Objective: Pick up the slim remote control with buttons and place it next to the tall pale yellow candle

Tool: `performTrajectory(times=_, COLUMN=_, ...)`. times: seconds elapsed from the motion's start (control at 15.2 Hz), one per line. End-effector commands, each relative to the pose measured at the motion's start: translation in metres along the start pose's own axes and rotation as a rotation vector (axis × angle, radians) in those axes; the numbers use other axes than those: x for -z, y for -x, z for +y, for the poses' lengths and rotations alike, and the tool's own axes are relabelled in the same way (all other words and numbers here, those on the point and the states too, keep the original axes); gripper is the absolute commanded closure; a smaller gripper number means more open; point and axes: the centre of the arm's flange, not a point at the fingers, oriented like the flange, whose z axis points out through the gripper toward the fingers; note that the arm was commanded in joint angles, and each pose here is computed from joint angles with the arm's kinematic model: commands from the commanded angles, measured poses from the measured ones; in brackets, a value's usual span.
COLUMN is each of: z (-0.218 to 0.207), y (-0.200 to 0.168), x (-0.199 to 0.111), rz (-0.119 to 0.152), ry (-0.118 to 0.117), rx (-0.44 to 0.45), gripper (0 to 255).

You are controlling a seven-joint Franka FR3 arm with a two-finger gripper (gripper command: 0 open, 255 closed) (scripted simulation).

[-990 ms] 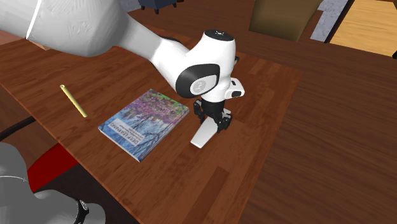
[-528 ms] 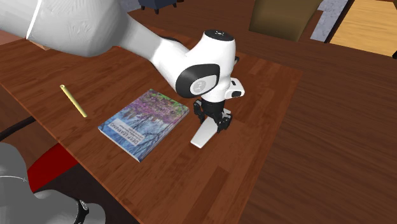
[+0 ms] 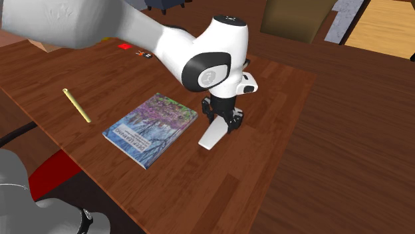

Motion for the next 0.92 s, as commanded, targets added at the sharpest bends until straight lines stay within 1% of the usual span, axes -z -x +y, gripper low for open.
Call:
performTrajectory(times=0.0, z=0.001, y=-0.001, x=0.01, rz=0.0, ry=0.0, rx=0.0, gripper=255)
performTrajectory(times=0.86, z=0.0, y=-0.002, x=0.079, rz=0.0, ry=0.0, rx=0.0, gripper=255)
